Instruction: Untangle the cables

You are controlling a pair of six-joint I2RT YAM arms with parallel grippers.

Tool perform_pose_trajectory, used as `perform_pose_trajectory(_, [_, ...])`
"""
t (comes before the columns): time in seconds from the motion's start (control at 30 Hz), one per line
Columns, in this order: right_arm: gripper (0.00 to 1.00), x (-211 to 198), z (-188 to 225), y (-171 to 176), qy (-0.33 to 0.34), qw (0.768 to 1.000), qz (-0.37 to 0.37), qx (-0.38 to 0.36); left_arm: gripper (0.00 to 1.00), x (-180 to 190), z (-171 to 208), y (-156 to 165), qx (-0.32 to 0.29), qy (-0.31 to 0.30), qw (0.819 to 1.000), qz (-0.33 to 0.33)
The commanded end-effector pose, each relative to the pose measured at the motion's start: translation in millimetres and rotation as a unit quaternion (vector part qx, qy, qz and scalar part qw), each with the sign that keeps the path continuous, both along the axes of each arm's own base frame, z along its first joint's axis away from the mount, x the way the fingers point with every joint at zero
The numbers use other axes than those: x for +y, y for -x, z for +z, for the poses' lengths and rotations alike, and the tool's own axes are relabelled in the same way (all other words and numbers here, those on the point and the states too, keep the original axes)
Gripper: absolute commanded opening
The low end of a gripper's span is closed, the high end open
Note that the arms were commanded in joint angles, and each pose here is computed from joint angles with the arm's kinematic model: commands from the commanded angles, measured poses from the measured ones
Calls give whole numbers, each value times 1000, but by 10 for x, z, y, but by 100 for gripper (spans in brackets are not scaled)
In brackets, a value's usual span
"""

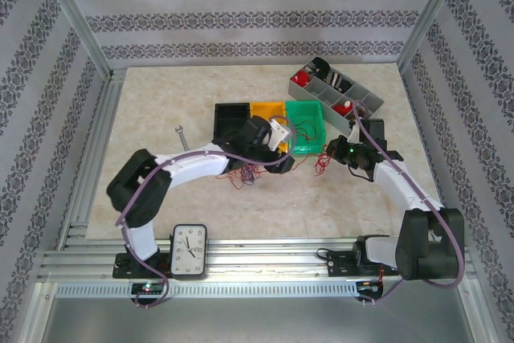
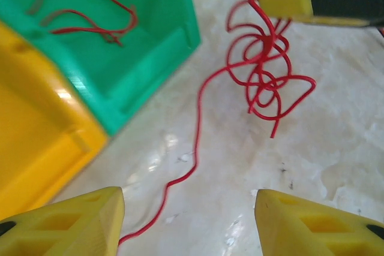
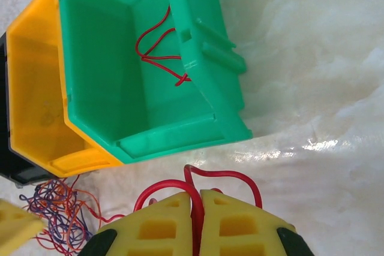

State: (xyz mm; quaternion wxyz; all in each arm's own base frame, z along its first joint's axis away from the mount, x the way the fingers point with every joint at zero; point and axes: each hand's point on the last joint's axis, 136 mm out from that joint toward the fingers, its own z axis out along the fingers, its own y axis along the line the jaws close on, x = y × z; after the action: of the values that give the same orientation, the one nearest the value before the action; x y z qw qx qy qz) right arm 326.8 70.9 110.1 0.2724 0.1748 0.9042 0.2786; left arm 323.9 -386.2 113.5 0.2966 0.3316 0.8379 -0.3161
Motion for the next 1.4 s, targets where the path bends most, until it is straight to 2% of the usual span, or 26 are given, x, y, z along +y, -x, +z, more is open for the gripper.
perform_pose_trajectory(0.0, [8,104,168,-55,-9,999,28,-27,60,-202,-114,75,17,5,999,-47])
perform_pose_trajectory(0.2, [8,168,198,-52,-22,998,43,-30,56,-396,-344,-12,42,7,998,-50])
perform_pose_trajectory(0.4, [8,228,205,-30,-29,998,56,-31,49,-455,-563,-177,47,1,999,-10])
perform_pose_trajectory(0.47, [8,238,199,-21,-29,997,59,-29,41,-469,-619,-187,53,2,999,-3])
perform_pose_trajectory(0.57, [8,241,164,-8,-27,998,59,-24,24,-495,-631,-167,63,16,998,1])
perform_pose_trajectory(0.63, [9,241,114,-3,-24,998,59,-16,8,-476,-635,-177,60,13,998,8])
perform_pose_trajectory(0.7, [16,222,30,-1,-13,999,52,-2,3,-453,-616,-200,53,11,998,17])
perform_pose_trajectory(0.8, [37,187,-107,15,8,999,41,25,1,-421,-596,-209,50,11,998,26])
perform_pose_trajectory(0.9, [48,194,-245,65,26,998,33,45,0,-393,-616,-217,51,4,998,33])
perform_pose_trajectory(1.1, [51,278,-427,224,81,995,26,59,0,-380,-675,-199,58,0,998,33])
perform_pose_trajectory(1.37, [51,-41,-542,255,151,985,-43,78,0,-334,-689,-178,54,-14,998,30])
